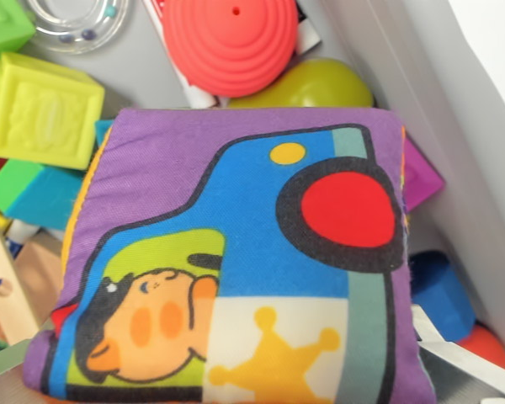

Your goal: Pick an object from the bin

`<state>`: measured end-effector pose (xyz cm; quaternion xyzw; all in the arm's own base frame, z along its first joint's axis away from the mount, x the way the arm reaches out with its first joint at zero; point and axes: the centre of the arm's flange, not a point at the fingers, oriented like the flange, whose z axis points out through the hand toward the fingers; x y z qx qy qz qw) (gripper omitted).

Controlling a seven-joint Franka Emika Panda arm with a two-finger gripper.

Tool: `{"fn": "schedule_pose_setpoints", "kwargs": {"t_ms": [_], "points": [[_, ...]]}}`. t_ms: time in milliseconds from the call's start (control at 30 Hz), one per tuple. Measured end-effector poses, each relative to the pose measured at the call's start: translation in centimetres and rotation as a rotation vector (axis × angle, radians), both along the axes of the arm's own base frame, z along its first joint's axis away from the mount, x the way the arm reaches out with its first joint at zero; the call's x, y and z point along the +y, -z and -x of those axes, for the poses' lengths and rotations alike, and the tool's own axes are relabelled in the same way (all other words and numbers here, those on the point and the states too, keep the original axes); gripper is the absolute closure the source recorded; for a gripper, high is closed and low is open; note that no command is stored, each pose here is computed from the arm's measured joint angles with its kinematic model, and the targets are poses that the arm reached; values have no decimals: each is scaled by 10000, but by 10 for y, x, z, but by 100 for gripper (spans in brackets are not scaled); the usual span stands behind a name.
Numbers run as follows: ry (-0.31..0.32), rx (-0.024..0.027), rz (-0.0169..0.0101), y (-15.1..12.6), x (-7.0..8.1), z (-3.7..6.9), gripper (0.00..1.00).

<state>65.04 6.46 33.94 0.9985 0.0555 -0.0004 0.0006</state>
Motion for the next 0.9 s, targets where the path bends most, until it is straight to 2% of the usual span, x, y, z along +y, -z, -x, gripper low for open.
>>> {"fn": "schedule_pose_setpoints", "kwargs": {"t_ms": [400, 600, 700, 900], "points": [[-1, 5, 9, -50, 0, 0, 100], [2, -24, 10, -77, 0, 0, 100], [2, -7, 12, -86, 0, -1, 100], [5, -7, 15, -107, -1, -1, 100]]}}
